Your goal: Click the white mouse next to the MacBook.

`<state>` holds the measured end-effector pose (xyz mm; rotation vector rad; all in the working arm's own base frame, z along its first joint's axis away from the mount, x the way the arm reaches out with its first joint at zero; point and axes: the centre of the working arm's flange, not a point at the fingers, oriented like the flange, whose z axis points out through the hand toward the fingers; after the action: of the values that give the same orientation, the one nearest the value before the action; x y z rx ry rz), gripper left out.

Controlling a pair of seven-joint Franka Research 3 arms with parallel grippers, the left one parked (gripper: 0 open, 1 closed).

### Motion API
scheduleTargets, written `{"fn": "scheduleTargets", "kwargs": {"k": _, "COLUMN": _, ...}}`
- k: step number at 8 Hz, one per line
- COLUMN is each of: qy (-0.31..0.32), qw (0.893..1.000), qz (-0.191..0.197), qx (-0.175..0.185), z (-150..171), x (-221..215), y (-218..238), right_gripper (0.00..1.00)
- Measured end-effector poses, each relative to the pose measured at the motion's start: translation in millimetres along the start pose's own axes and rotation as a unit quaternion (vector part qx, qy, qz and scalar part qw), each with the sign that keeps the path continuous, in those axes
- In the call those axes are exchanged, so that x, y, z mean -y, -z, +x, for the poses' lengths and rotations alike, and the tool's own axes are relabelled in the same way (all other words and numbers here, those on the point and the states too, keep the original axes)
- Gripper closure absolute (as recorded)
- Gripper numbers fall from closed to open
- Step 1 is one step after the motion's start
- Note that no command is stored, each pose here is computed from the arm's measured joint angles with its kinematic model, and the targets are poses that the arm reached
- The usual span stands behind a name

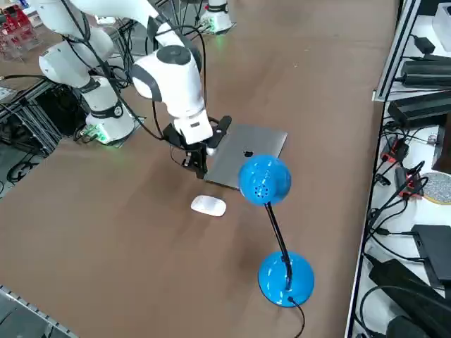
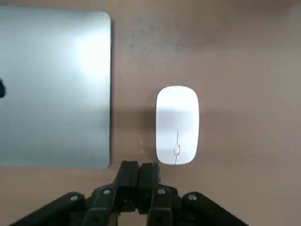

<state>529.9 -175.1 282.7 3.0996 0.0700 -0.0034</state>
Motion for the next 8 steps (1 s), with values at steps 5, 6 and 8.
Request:
{"fn": "scheduleTargets", "kwargs": {"k": 5, "qy": -0.008, "qw": 1.000, "qz": 0.000, "qx": 0.002, "z": -2.0, "x": -9.5, "y": -47.7, "right_gripper": 0.99}}
{"fn": "scheduleTargets", "kwargs": {"k": 6, "qy": -0.008, "qw": 1.000, "qz": 0.001, "qx": 0.006, "z": -3.0, "x": -9.7, "y": -53.3, "right_gripper": 0.99}}
{"fn": "scheduleTargets", "kwargs": {"k": 8, "qy": -0.013, "qw": 1.000, "qz": 0.003, "qx": 0.011, "z": -6.4, "x": -14.6, "y": -61.4, "right_gripper": 0.99}}
